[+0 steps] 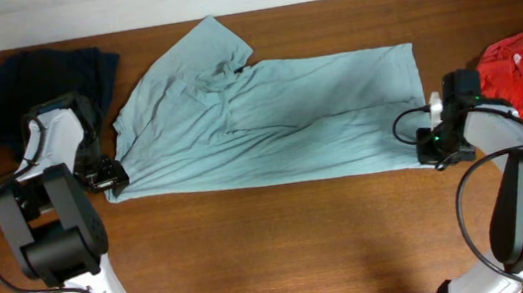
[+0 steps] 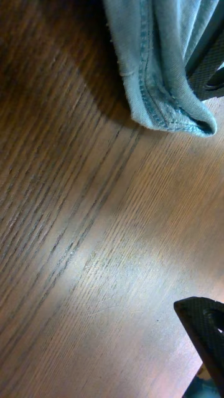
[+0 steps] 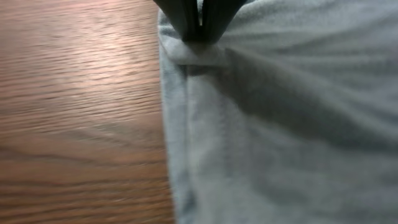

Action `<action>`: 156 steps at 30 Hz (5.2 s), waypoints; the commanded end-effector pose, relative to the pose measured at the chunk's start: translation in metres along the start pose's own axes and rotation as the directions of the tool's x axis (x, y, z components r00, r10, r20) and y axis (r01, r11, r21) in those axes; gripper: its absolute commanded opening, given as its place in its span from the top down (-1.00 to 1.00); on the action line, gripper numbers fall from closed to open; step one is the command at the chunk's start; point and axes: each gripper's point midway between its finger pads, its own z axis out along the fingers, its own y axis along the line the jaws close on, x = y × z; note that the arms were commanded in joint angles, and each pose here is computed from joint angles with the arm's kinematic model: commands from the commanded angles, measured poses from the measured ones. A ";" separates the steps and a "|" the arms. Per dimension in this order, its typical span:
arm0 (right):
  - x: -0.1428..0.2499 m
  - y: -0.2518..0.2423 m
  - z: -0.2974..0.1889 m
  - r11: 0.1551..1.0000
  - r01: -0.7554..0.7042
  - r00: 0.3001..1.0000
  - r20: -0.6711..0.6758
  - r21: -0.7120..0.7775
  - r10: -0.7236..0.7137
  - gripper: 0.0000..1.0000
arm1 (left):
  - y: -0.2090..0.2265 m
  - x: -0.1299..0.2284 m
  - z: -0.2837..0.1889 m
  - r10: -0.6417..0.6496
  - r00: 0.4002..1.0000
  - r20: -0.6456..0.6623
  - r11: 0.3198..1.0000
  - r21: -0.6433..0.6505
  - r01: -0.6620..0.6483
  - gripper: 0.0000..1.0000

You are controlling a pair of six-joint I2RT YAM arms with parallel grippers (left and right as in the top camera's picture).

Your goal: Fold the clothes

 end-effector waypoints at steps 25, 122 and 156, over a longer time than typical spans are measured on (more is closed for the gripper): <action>-0.084 -0.002 -0.083 0.978 -0.067 0.978 0.181 -0.196 0.104 0.28 | 0.002 0.002 0.009 0.002 1.000 -0.020 1.000 -0.025 -0.002 -0.99; 0.004 0.013 0.021 0.993 0.004 0.997 0.078 -0.121 0.005 0.92 | -0.021 -0.097 -0.153 -0.256 0.854 0.454 0.897 0.441 0.034 0.96; -0.063 -0.020 -0.059 1.000 -0.020 0.991 0.129 0.023 0.017 0.92 | -0.139 -0.098 -0.237 -0.014 0.653 0.757 0.873 0.328 -0.361 0.90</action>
